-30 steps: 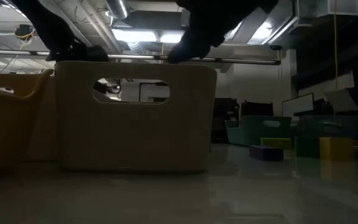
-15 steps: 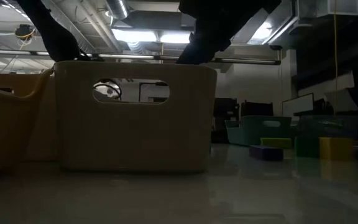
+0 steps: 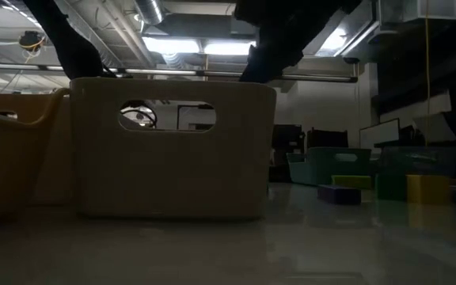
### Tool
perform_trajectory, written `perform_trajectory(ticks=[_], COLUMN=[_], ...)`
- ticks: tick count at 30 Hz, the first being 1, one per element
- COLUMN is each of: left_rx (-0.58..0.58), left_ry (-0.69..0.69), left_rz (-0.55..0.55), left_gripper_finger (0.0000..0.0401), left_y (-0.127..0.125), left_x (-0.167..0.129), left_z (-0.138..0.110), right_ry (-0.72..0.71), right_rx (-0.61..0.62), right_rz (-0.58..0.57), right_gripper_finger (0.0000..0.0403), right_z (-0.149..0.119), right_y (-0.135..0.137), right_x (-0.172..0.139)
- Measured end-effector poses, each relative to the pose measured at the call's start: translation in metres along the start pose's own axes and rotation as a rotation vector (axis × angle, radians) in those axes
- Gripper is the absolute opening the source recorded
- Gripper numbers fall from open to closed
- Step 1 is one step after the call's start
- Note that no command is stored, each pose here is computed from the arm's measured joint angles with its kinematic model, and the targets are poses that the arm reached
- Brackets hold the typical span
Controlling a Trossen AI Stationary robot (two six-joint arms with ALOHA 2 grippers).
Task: Sort blocks
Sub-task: Put the red block into the gray bin
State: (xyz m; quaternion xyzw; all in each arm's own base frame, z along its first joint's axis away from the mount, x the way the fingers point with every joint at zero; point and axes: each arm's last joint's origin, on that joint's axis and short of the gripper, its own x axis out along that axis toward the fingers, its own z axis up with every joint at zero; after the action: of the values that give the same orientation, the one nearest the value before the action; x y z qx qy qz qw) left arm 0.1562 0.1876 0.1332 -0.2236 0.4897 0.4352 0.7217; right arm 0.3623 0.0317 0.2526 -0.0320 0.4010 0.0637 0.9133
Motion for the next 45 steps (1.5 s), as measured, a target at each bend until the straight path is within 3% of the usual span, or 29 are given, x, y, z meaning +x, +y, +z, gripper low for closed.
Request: perform_trajectory(ticks=[6, 13, 17, 22, 27, 31, 37, 40, 45], left_rx=[-0.005, -0.042, -0.049, -0.079, 0.015, 0.17, 0.402, 0.47, 0.528], left_ry=[-0.005, -0.109, -0.193, -0.235, -0.187, -0.141, -0.244, -0.338, -0.406], left_rz=[0.003, -0.024, -0.122, -0.348, -0.629, -0.765, -0.993, -1.02, -0.958], left_gripper_finger=[0.0085, 0.0085, 0.0088, 0.0086, 0.0089, 0.0088, 0.0096, 0.0097, 0.0098], left_y=[0.0, 0.0, -0.002, -0.014, -0.055, -0.104, -0.174, -0.196, -0.213], left_x=[-0.002, -0.021, -0.04, -0.061, -0.078, -0.093, -0.132, -0.15, -0.164], left_z=[0.004, 0.031, 0.045, 0.05, 0.041, 0.021, -0.015, -0.033, -0.059], right_ry=[-0.016, -0.043, -0.086, -0.193, -0.3, -0.285, -0.219, -0.227, -0.27], right_rx=[0.038, 0.044, 0.073, 0.195, 0.303, 0.327, 0.323, 0.326, 0.329], right_rz=[-0.02, -0.155, -0.207, -0.244, -0.224, -0.222, -0.232, -0.247, -0.241], right_gripper_finger=[0.0092, 0.0092, 0.0092, 0.0092, 0.0092, 0.0092, 0.0092, 0.0092, 0.0092], right_z=[0.002, -0.008, -0.038, -0.088, -0.132, -0.159, -0.176, -0.175, -0.171], right_y=[0.001, 0.0, 0.0, 0.002, 0.003, 0.004, 0.005, 0.004, 0.004], right_x=[-0.045, -0.106, -0.126, -0.137, -0.13, -0.116, -0.103, -0.102, -0.103])
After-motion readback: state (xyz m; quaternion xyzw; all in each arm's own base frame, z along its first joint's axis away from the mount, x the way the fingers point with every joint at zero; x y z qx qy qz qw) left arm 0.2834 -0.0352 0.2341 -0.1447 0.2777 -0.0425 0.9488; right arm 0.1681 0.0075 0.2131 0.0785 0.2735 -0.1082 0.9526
